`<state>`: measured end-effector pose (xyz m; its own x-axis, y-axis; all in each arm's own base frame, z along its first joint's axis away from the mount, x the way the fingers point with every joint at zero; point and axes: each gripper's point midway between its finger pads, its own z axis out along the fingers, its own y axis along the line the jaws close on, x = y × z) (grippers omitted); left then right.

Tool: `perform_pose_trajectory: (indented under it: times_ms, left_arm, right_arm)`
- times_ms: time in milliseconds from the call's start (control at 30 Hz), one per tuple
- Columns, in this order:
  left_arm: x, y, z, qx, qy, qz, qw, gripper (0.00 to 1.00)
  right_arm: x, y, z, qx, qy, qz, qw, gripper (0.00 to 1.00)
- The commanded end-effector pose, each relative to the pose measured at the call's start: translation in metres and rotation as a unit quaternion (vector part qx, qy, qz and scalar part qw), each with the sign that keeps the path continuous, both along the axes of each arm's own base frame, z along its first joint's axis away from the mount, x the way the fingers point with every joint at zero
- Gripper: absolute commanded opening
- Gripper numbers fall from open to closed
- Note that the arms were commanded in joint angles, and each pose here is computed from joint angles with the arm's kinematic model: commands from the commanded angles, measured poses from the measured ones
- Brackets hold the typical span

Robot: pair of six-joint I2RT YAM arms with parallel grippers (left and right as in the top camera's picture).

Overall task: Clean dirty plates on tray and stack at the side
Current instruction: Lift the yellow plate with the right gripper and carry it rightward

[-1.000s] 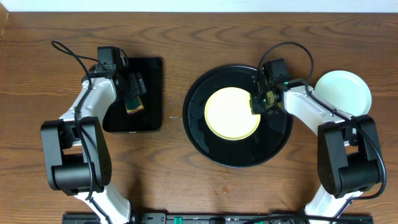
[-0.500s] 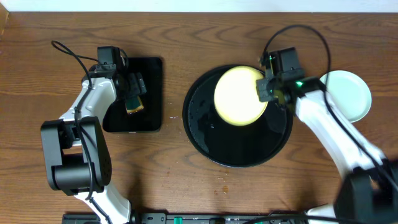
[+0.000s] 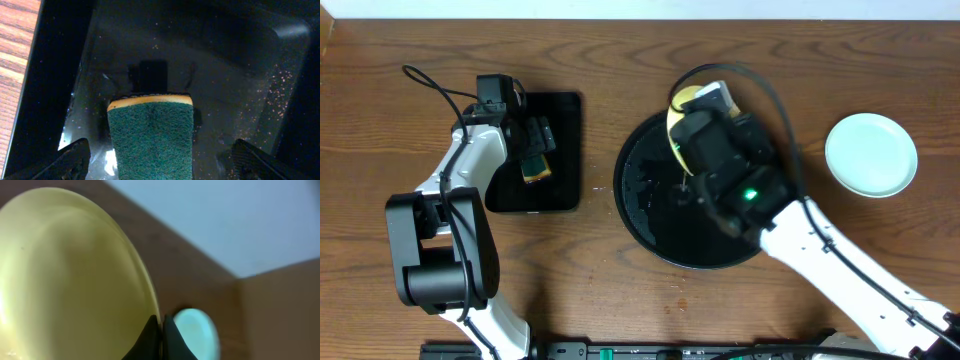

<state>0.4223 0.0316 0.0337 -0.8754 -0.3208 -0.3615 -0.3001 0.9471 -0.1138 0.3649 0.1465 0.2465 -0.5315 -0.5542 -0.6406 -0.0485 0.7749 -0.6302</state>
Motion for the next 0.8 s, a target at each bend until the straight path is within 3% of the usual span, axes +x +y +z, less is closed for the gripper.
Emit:
perform_pose_trajectory:
  times_ms: [0, 533, 667, 767]
  left_arm:
    - [-0.005, 0.002, -0.009, 0.006, 0.012, -0.002, 1.0, 0.9]
    - [-0.005, 0.002, -0.009, 0.006, 0.012, -0.002, 1.0, 0.9]
    - [-0.005, 0.002, -0.009, 0.006, 0.012, -0.002, 1.0, 0.91]
    - [-0.005, 0.002, -0.009, 0.006, 0.012, -0.002, 1.0, 0.91]
  right_arm:
    - [-0.012, -0.019, 0.036, -0.092, -0.084, -0.085, 0.989, 0.01]
    - [-0.011, -0.013, 0.037, -0.066, -0.106, -0.095, 0.988, 0.01]
    - [0.002, 0.005, 0.006, -0.003, -0.035, -0.023, 0.999, 0.01]
    - [0.012, 0.007, -0.02, 0.089, 0.011, -0.007, 0.996, 0.01]
